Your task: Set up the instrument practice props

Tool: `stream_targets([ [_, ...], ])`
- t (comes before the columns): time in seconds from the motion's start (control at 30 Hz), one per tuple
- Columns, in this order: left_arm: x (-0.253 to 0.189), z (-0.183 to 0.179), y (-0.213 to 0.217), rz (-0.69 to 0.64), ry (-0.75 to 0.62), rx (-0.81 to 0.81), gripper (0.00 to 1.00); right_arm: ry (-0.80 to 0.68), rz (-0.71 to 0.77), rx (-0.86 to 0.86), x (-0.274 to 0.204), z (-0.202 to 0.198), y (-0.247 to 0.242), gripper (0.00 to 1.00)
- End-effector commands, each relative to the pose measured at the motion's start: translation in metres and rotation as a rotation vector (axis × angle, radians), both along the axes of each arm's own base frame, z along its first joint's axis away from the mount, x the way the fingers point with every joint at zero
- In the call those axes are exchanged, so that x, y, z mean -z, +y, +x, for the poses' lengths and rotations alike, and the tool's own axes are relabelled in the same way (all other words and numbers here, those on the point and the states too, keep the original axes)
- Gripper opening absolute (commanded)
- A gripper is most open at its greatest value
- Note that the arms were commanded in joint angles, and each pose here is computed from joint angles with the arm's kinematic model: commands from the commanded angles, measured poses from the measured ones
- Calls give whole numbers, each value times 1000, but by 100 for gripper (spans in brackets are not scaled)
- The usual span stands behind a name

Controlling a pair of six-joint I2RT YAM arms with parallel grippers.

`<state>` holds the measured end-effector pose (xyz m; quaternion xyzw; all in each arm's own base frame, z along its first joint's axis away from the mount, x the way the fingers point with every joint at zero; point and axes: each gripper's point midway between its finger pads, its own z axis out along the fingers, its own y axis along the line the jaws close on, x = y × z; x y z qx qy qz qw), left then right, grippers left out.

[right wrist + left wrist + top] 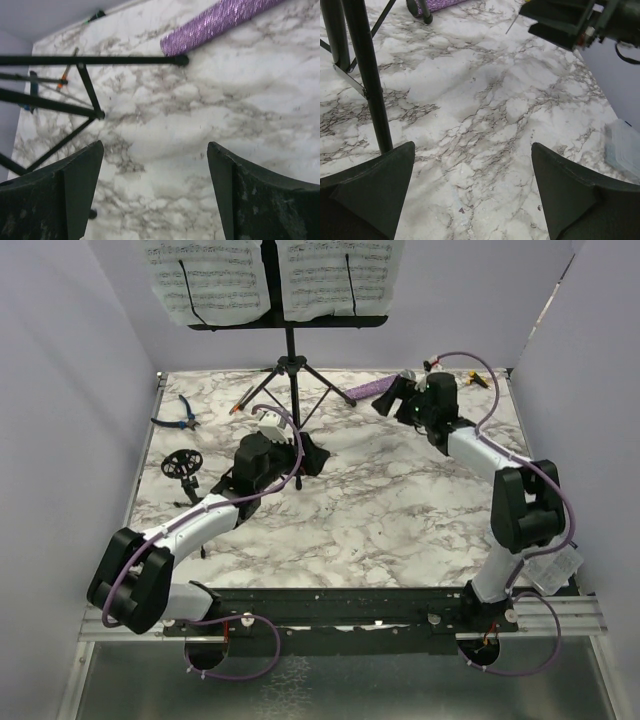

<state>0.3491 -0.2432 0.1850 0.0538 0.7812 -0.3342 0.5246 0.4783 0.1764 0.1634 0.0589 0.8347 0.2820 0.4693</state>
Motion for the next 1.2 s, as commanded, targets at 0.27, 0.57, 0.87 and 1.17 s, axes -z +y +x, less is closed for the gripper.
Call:
stream_targets([
  [0.27, -22, -16, 2, -15, -105, 62, 99, 70, 279, 156, 17, 137, -39, 86],
  [0.57, -7, -21, 3, 11, -85, 82, 99, 216, 487, 235, 75, 174, -43, 86],
  [0.87, 3, -22, 1, 17, -58, 94, 99, 291, 662, 285, 101, 205, -34, 83],
  [1.17, 9, -18, -4, 14, -32, 104, 99, 246, 786, 385, 109, 238, -40, 80],
])
